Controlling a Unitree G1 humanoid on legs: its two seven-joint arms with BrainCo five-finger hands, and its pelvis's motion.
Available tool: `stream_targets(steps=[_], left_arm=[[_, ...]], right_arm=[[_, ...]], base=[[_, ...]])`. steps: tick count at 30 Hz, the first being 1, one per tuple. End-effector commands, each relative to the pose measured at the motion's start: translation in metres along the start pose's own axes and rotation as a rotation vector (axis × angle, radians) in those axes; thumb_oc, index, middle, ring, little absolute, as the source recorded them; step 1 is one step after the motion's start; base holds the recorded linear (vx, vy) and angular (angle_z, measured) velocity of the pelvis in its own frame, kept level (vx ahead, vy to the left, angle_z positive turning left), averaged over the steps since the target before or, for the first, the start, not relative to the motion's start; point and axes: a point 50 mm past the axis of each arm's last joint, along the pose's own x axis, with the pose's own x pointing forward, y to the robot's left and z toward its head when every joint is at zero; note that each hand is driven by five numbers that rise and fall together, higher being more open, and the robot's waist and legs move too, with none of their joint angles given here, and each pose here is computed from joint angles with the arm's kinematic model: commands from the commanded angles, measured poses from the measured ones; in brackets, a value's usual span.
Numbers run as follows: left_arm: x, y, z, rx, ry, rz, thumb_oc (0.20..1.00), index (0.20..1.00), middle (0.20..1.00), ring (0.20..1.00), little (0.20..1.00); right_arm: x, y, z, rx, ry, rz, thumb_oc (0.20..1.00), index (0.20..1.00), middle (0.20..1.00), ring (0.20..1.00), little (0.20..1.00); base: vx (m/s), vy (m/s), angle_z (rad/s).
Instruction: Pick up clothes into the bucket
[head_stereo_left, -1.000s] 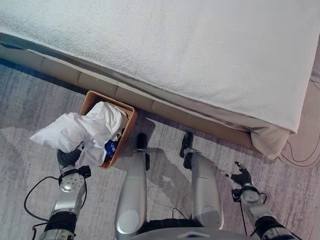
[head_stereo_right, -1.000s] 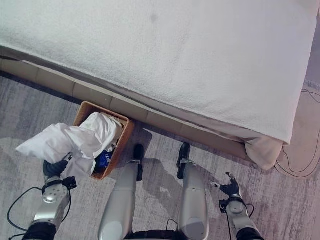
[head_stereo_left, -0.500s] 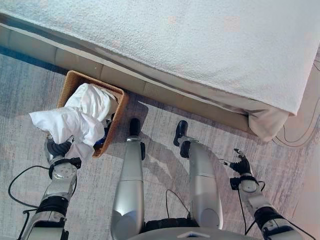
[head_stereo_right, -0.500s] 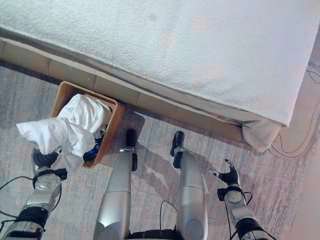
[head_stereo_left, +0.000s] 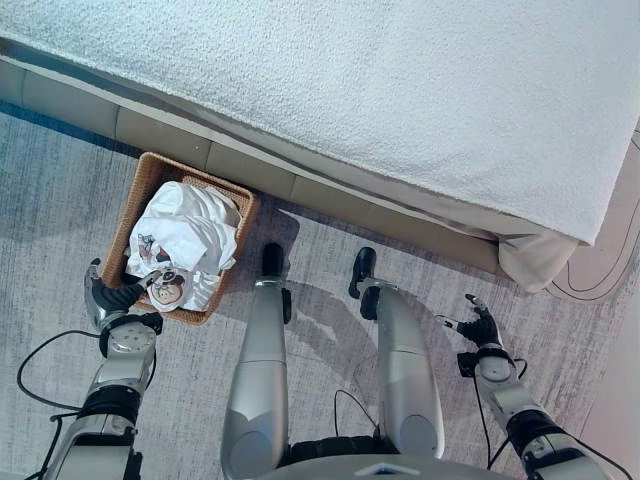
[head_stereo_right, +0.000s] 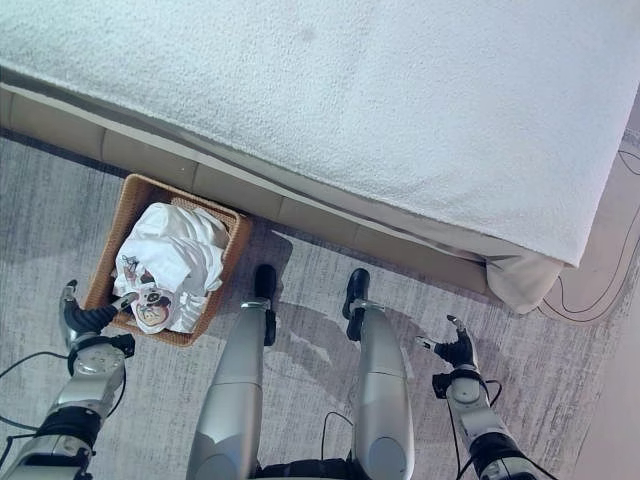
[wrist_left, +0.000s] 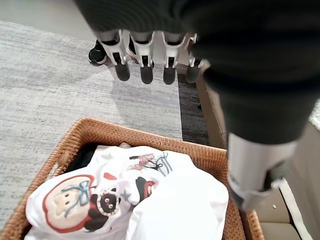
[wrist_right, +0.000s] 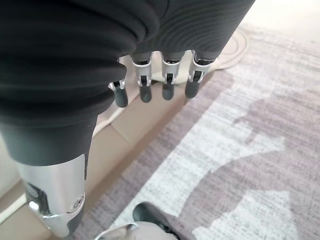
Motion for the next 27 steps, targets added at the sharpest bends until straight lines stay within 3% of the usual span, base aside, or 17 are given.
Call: stream_targets(steps=[1,8,15,21,27], left_arm=[[-0.004,0.014,-0.017,-0.001,0.045,0.049,1.000,1.000,1.000,1.000,1.000],[-0.011,0.000,-0.017,-0.080,0.064,-0.034,1.000,1.000,1.000,1.000,1.000],[-0.041,-0.046,-0.025,-0.214,0.121,-0.282,1.000,1.000,1.000,1.000,1.000],[-0.073,-0.066,-0.054,-0.233,0.241,-0.446,1.000,1.000,1.000,1.000,1.000],[-0.102,-0.065,-0.093,-0.152,0.373,-0.519,1.000,1.000,1.000,1.000,1.000]], right_arm=[[-0.003,-0.017,-0.014,-0.023,0.045,-0.041,1.000,1.000,1.000,1.000,1.000],[-0.003,-0.019,-0.013,-0.015,0.046,-0.040,1.000,1.000,1.000,1.000,1.000],[0.000,-0.021,-0.010,0.075,0.053,-0.047,1.000,1.000,1.000,1.000,1.000],[-0.002,-0.023,-0.022,0.142,0.109,-0.041,1.000,1.000,1.000,1.000,1.000],[-0.016,-0.021,-0.051,0.080,0.209,0.008,1.000,1.000,1.000,1.000,1.000]], base=[[0.00,0.004,-0.03],[0.00,0.000,-0.03],[-0.02,-0.016,-0.04],[0.06,-0.026,-0.06],[0.12,-0.051,-0.07]])
